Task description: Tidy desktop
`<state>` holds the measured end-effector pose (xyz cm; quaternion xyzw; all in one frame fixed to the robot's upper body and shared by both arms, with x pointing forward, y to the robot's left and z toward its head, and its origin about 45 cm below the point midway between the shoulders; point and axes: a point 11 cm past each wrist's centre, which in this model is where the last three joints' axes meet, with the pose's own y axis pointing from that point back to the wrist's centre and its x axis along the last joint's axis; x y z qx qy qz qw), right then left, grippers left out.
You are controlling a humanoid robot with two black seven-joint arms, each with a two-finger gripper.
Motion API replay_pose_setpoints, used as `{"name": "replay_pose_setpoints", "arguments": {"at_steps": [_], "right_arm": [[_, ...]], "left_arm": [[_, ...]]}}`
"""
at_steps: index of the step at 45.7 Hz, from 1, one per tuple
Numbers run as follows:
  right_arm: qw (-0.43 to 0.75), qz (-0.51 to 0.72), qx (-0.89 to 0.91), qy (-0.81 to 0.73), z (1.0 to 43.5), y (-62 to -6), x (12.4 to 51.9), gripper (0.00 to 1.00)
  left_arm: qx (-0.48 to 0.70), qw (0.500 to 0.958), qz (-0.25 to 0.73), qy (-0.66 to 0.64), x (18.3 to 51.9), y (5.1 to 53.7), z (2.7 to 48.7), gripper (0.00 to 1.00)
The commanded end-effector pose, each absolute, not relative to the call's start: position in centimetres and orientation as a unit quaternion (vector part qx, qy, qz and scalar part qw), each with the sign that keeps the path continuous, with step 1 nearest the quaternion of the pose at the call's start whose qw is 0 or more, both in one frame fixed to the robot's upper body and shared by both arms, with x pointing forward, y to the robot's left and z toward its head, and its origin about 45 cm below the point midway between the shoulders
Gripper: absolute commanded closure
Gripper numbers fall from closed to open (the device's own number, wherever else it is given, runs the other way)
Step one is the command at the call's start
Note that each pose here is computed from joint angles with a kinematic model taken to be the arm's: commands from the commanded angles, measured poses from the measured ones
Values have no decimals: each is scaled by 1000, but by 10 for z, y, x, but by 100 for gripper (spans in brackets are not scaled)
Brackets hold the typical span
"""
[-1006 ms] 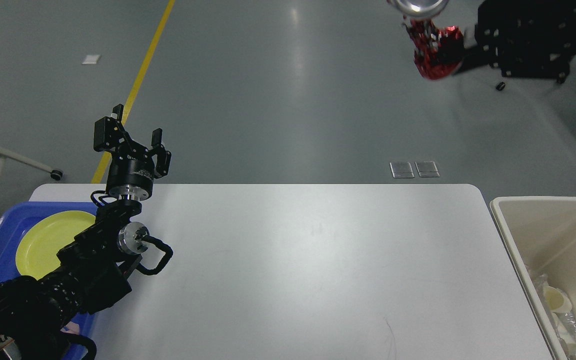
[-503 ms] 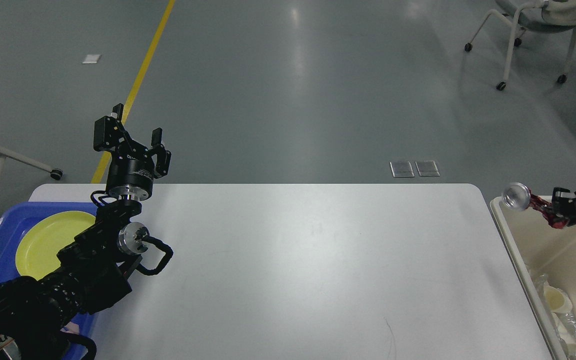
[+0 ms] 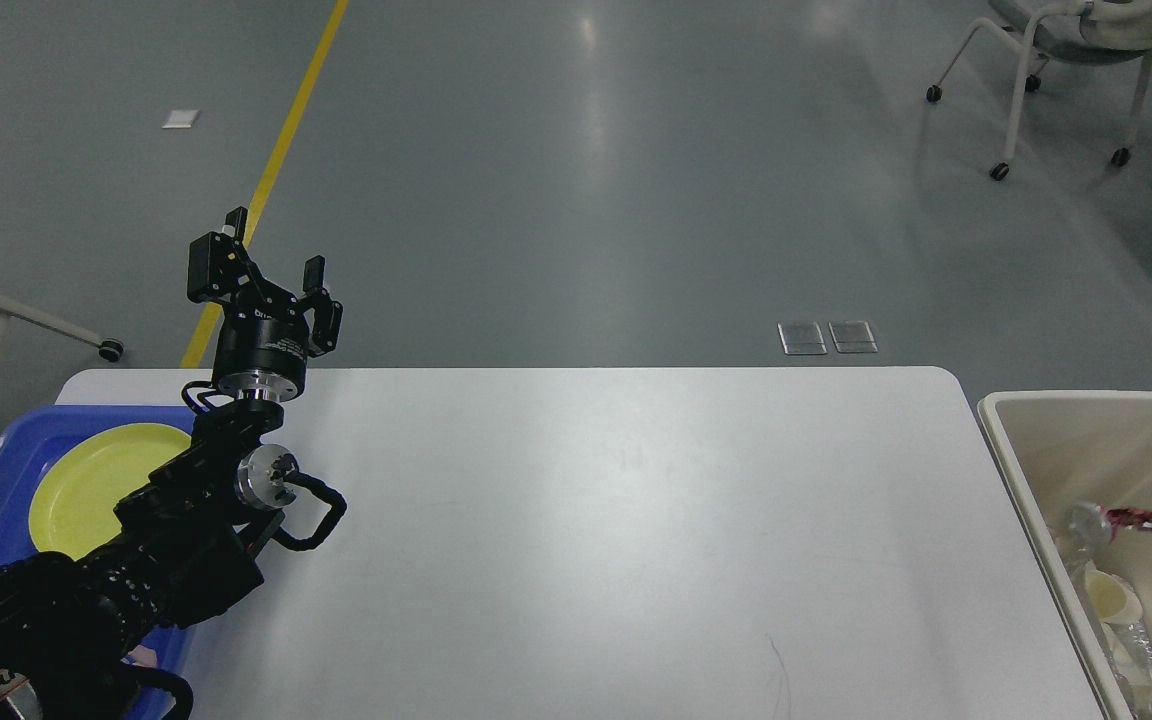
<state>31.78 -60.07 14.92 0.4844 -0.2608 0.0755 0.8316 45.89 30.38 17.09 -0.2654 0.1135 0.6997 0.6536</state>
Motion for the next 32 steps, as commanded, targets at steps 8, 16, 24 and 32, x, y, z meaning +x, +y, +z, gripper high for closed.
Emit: {"name": "replay_pose_setpoints", "arguments": {"at_steps": [8,16,24,32], "right_arm": [[818,84,498,-277,153,-588,334,0],[791,110,513,-313,175,-566,370,0],[713,142,548,-414,209,-524,428,0],[540,149,612,-558,229,-438,491,0]], "left_arm": [[-265,654,700,114,459,304,171,0],[-266,654,699,113,459,304,171,0],[-265,654,700,114,459,304,171,0],[-266,653,700,114,459,304,171,0]]}}
